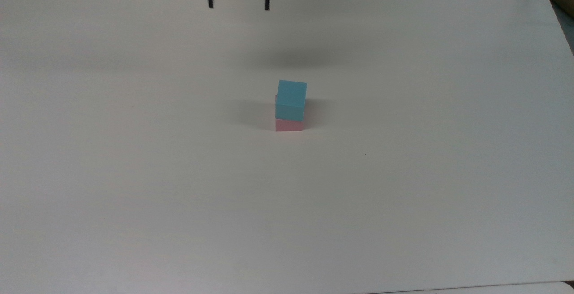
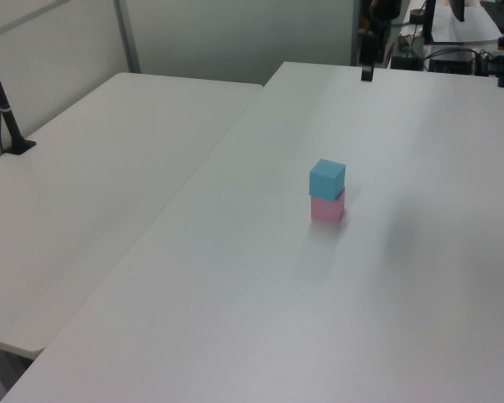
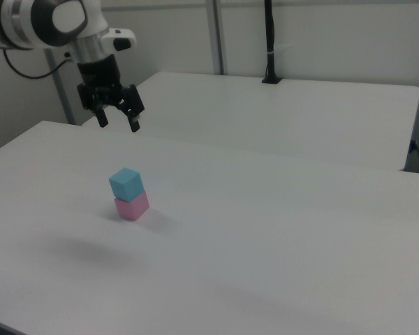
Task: Put blue cube on pink cube
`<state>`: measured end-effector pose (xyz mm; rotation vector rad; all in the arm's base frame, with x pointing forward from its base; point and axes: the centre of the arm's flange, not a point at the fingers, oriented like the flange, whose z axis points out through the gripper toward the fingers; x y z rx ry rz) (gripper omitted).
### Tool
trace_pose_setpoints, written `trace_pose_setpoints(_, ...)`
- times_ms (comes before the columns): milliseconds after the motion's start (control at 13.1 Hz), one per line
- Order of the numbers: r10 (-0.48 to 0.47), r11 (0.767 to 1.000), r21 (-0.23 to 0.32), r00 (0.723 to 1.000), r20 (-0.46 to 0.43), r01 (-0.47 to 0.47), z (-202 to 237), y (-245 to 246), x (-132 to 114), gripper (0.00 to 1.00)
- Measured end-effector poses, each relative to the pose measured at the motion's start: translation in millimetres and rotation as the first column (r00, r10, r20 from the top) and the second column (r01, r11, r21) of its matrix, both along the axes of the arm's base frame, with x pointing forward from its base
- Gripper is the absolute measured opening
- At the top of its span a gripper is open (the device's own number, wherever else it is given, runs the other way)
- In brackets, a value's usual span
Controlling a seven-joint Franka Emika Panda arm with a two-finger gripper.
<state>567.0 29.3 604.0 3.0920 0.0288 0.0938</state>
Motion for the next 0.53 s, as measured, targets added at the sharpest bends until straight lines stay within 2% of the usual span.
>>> trace_pose_setpoints(229, -0.043, 0.999, 0.003, 0.998, -0.035, 0.044, 10.2, -31.6, -5.1, 1.00)
trace_pose_setpoints(534, -0.082, 0.997, 0.003, 0.996, -0.030, 0.082, 14.6, -53.6, -6.5, 1.00)
